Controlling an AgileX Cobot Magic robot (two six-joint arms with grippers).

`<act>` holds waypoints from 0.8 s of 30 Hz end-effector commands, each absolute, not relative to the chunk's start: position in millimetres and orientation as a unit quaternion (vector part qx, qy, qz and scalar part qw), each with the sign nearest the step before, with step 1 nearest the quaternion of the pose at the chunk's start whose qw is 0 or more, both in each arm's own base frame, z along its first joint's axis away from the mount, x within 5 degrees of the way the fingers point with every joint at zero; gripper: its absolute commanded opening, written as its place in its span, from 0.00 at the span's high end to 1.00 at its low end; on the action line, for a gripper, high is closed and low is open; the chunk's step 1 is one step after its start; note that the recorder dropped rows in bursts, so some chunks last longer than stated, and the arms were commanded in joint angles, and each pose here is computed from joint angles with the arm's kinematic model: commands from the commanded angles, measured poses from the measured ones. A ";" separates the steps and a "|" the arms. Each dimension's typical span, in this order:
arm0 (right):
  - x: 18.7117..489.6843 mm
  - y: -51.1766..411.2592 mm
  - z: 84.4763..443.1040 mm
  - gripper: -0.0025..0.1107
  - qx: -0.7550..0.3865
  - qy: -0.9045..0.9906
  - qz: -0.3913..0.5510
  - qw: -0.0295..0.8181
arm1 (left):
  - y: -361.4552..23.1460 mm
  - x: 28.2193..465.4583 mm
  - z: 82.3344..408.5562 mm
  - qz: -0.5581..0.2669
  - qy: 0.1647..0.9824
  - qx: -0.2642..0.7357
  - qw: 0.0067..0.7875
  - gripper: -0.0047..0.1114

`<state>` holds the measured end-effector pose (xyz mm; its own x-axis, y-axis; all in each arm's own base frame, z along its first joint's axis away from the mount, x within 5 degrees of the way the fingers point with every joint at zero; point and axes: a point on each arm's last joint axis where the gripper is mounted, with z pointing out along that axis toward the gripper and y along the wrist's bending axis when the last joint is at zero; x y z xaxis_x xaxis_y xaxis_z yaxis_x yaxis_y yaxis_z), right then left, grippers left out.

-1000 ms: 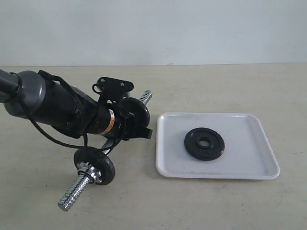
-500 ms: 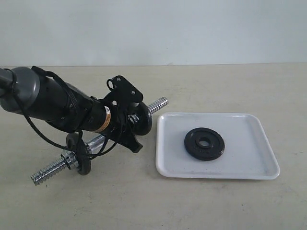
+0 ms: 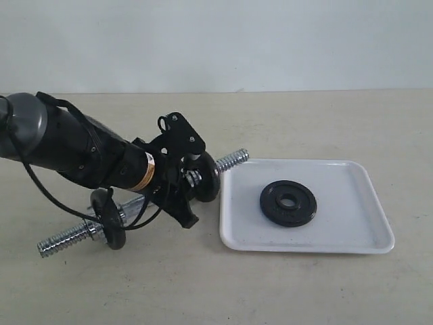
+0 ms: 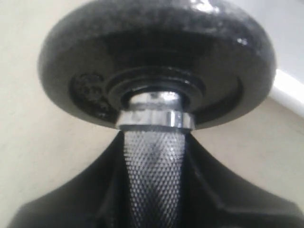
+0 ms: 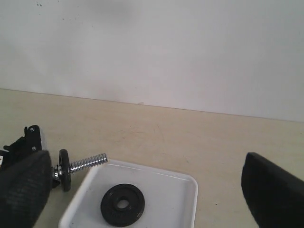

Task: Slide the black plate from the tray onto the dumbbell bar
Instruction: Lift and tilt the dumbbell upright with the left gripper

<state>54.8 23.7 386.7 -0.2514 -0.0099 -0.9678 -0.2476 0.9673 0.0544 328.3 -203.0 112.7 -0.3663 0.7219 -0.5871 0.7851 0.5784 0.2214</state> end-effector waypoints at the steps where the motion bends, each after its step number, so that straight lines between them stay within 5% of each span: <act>1: 54.8 23.9 387.4 0.06 -0.086 0.785 0.096 0.606 | -211.5 321.6 159.7 -0.077 0.766 0.512 0.381 0.92; 8: 54.7 23.9 387.3 0.06 -0.086 0.786 0.096 0.605 | -202.7 320.1 186.3 -0.082 0.757 0.503 0.410 0.92; 24: 62.9 29.8 370.4 0.06 -0.141 0.797 0.101 0.579 | -178.4 294.9 182.1 -0.139 0.753 0.519 0.380 0.92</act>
<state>58.5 26.9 373.4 -0.2828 -0.0820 -0.9557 -0.3006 0.9537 0.0071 296.9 -176.5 151.4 -0.2071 0.7360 -0.6445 0.8929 0.4115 0.1830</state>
